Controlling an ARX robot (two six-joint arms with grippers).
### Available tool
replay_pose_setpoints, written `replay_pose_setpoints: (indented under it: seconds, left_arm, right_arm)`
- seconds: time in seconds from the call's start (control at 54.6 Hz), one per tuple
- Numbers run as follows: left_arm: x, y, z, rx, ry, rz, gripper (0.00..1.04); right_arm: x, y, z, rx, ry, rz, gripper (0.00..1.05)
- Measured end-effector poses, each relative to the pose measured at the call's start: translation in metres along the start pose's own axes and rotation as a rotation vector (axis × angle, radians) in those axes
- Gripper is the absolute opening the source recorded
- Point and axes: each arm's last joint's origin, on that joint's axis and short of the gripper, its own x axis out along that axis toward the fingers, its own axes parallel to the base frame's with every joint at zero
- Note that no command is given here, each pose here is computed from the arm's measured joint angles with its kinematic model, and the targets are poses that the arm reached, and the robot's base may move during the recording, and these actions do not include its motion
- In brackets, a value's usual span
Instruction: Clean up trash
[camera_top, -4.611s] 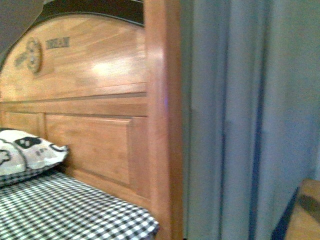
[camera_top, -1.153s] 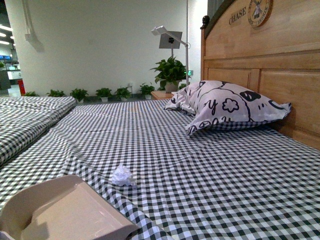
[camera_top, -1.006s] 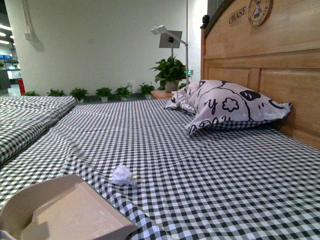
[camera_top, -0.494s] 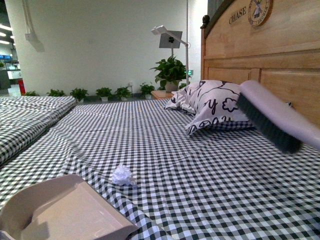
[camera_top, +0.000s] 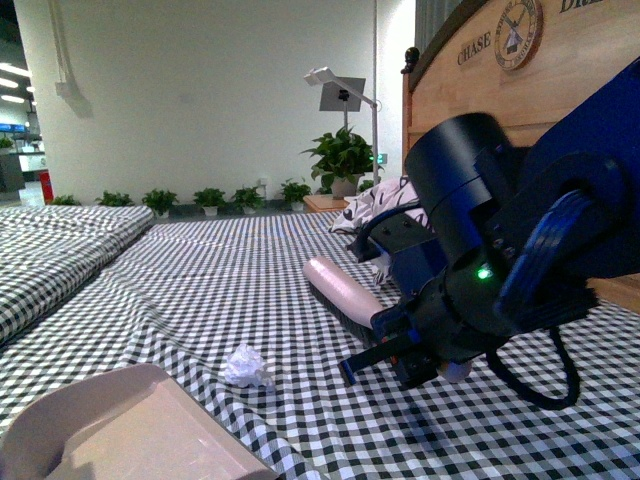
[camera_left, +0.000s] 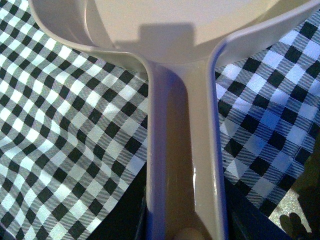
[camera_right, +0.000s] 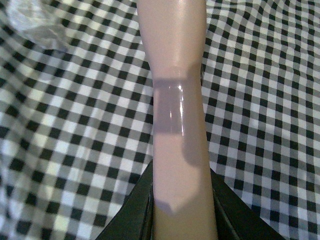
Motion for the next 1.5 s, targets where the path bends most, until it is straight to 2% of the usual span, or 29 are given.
replay_pose_setpoints:
  seconds: [0.201, 0.366, 0.476, 0.586, 0.695, 0.805, 1.025, 1.171, 1.336, 1.372, 1.5]
  left_arm:
    - [0.0, 0.0, 0.0, 0.001, 0.0, 0.0, 0.26]
    - [0.0, 0.0, 0.0, 0.003, 0.0, 0.0, 0.26]
    - [0.0, 0.0, 0.0, 0.003, 0.0, 0.0, 0.26]
    - [0.0, 0.0, 0.0, 0.004, 0.0, 0.0, 0.26]
    - [0.0, 0.0, 0.0, 0.005, 0.0, 0.0, 0.26]
    - [0.0, 0.0, 0.0, 0.005, 0.0, 0.0, 0.26]
    - [0.0, 0.0, 0.0, 0.005, 0.0, 0.0, 0.26]
    - [0.0, 0.0, 0.0, 0.006, 0.0, 0.0, 0.26]
    - [0.0, 0.0, 0.0, 0.008, 0.0, 0.0, 0.26]
    - [0.001, 0.0, 0.0, 0.007, -0.015, 0.013, 0.26]
    - [0.003, 0.003, 0.001, -0.002, -0.091, 0.179, 0.26]
  right_arm:
    - [0.036, 0.004, -0.002, -0.032, 0.077, -0.069, 0.2]
    - [0.058, 0.014, -0.007, -0.079, 0.119, -0.051, 0.2]
    - [0.057, 0.028, -0.012, -0.084, 0.153, 0.067, 0.2]
    - [0.038, 0.04, -0.017, -0.078, 0.171, 0.33, 0.2]
    - [0.01, 0.037, -0.017, -0.08, 0.159, 0.519, 0.2]
    - [-0.011, 0.023, -0.014, -0.087, 0.115, 0.579, 0.2]
    - [-0.035, -0.025, -0.013, -0.043, 0.056, 0.493, 0.2]
    - [-0.041, -0.047, -0.023, -0.007, 0.049, 0.437, 0.2]
    - [-0.048, -0.073, -0.028, 0.064, -0.057, 0.303, 0.2]
    - [-0.053, -0.08, -0.029, 0.089, -0.082, 0.282, 0.2]
    - [-0.079, -0.109, -0.039, 0.189, -0.159, 0.211, 0.2]
